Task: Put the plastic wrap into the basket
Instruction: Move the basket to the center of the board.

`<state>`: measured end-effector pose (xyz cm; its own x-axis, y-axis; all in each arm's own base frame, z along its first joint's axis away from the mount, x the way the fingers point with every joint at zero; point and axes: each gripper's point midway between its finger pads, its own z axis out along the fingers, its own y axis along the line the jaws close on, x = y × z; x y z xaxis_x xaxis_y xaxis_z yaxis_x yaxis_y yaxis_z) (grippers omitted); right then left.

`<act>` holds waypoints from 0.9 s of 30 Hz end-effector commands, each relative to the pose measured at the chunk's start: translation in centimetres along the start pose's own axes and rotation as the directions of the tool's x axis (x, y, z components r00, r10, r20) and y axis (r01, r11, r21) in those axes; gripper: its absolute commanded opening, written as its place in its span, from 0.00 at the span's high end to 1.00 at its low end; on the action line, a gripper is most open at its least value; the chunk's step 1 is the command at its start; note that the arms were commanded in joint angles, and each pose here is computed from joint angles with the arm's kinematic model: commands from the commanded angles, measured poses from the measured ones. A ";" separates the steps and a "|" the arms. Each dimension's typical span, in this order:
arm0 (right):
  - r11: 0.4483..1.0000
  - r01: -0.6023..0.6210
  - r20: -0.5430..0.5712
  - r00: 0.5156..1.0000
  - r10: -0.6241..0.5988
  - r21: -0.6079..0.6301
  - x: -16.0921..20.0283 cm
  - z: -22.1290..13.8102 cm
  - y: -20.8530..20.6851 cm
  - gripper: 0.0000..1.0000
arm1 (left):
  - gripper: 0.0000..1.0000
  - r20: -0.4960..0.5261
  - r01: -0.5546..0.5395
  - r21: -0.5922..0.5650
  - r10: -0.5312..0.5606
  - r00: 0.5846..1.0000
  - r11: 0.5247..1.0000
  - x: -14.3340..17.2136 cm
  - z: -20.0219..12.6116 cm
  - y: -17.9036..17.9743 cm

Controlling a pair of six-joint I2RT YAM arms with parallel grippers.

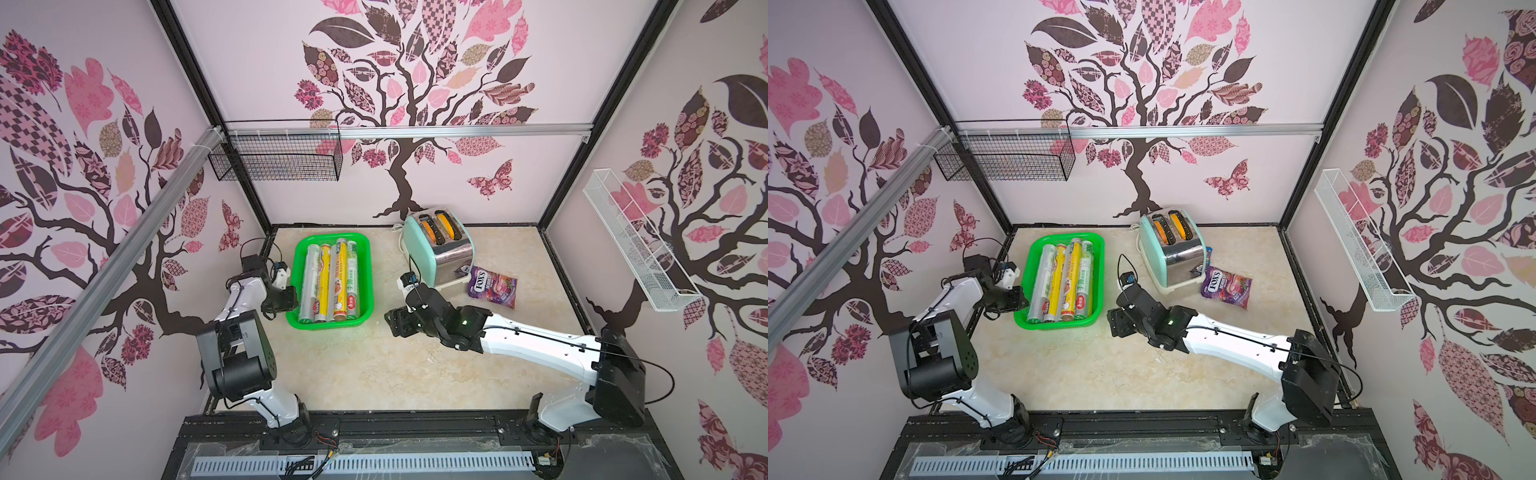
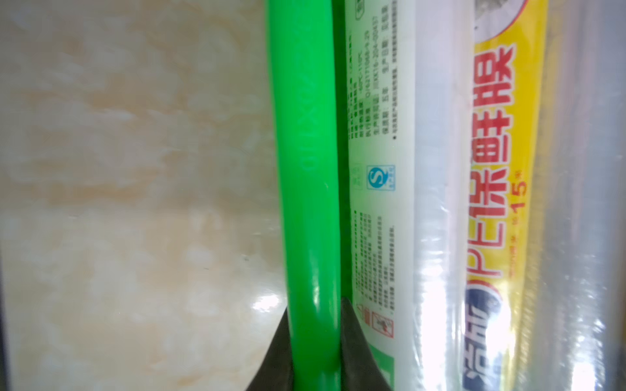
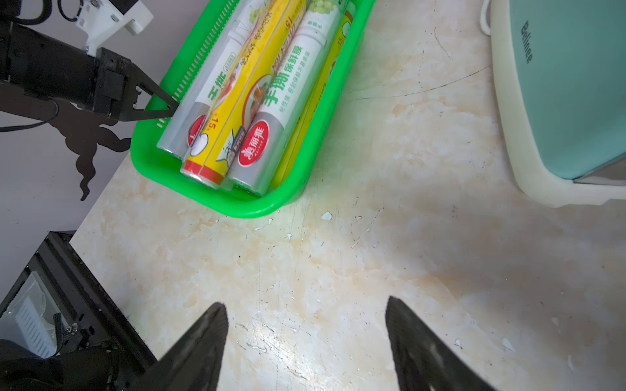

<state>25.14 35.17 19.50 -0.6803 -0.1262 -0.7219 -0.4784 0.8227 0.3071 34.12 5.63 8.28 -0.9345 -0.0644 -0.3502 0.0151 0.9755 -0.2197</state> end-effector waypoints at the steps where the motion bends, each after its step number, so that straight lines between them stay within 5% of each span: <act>1: 0.999 0.008 0.017 1.000 -0.009 0.050 -0.5 -1.3 -1.6 0.24 | 0.83 -0.008 -0.064 0.112 0.065 0.998 0.992 1.5 -0.7 -4.1; 18: 0.971 -0.070 0.110 0.993 0.046 0.230 -1.3 -6.2 -9.9 0.24 | 0.68 -0.035 -0.163 0.447 0.200 0.979 0.879 5.5 0.3 -15.6; 27: 0.943 -0.061 0.252 0.967 -0.025 0.328 -3.7 -10.8 -13.3 0.21 | 0.54 0.097 -0.327 0.374 0.314 0.944 0.868 3.8 -2.8 -16.8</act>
<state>27.52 20.83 23.16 -0.5737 0.0020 -0.8191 -0.2594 0.9481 0.1839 28.52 -10.32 10.40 -0.9000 0.1946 -0.3901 0.3762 0.7987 -0.4696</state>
